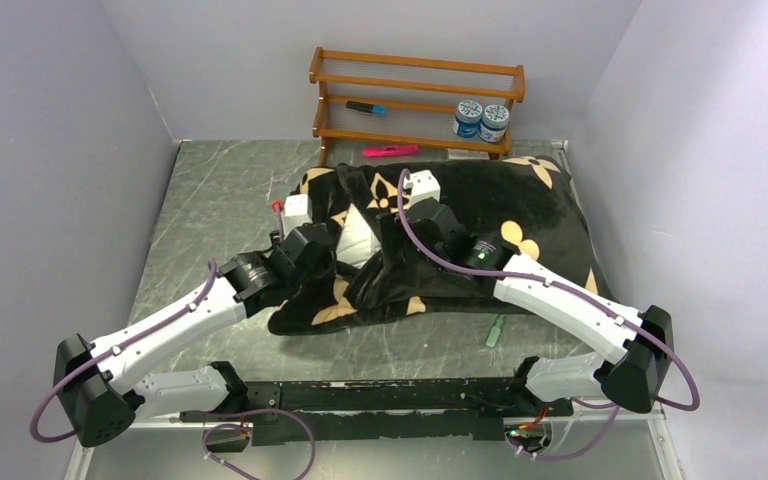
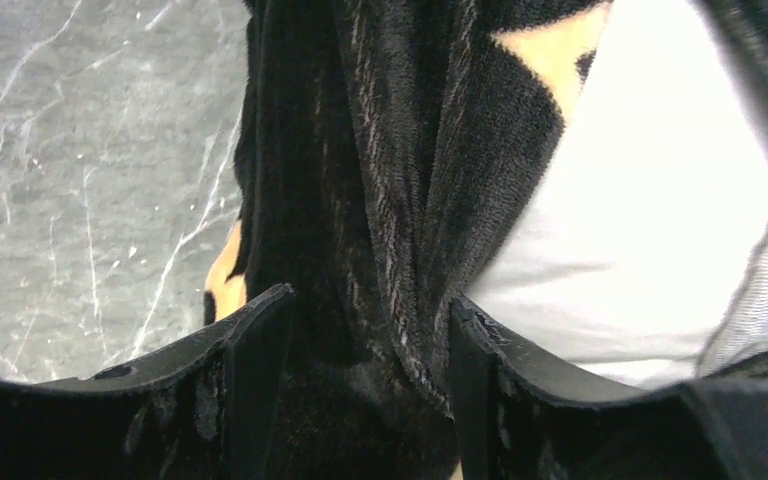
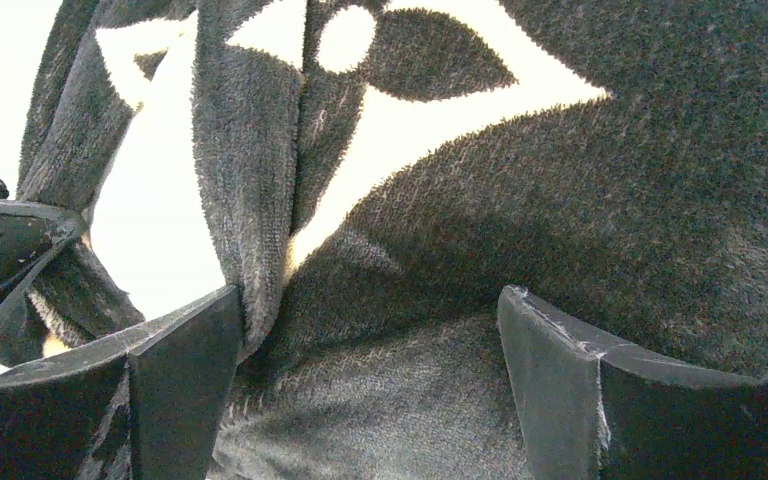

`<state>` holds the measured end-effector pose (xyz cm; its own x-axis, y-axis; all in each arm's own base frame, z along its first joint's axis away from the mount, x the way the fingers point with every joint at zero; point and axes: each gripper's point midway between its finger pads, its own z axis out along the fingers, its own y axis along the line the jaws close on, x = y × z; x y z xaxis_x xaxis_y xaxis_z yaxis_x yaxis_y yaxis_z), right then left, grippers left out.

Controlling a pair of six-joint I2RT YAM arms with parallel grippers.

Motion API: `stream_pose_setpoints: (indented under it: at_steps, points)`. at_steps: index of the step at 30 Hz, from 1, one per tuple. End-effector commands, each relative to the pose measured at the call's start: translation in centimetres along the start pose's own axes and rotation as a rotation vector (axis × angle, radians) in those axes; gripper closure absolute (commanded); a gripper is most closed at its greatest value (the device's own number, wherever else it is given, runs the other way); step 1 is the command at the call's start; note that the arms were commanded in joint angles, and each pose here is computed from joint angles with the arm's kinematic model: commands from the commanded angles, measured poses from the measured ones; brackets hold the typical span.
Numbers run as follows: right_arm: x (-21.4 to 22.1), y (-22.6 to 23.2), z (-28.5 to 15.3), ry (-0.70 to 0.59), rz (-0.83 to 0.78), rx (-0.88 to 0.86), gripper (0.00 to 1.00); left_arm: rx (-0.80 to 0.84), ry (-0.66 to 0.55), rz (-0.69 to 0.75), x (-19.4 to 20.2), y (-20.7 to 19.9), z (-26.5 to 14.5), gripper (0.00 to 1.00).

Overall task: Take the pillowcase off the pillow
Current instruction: Remove the pillow from the pillowcase.

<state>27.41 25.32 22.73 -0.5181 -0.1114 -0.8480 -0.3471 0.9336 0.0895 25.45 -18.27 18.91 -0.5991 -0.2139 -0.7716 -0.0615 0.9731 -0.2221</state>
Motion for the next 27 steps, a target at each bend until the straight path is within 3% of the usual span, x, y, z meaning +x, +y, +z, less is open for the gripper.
stream_pose_setpoints:
  at_steps: [1, 8, 13, 16, 19, 27]
  points:
    - [-0.7, -0.6, -0.1, -0.017, -0.015, 0.007, 0.05, -0.18, 0.041, 0.059, 2.4, 6.0, -0.4, 0.42]
    - [-1.7, 1.8, -0.3, -0.026, -0.039, -0.104, 0.07, 0.023, 0.066, -0.051, 3.4, 3.1, -0.3, 0.54]
    - [-2.5, 4.3, -0.2, -0.036, -0.05, -0.168, 0.08, 0.189, 0.094, -0.103, 4.0, 0.2, -0.7, 0.72]
    - [-3.0, 5.7, -0.1, -0.042, -0.051, -0.191, 0.08, 0.213, 0.114, -0.129, 4.3, -0.5, -0.7, 0.79]
    - [-3.5, 6.9, 0.0, -0.05, -0.058, -0.207, 0.09, 0.215, 0.114, -0.135, 4.1, -0.6, -0.9, 0.94]
    - [-2.4, 8.2, 1.8, 0.0, -0.076, -0.165, 0.09, 0.184, 0.109, -0.154, 3.5, -0.2, -1.3, 0.95]
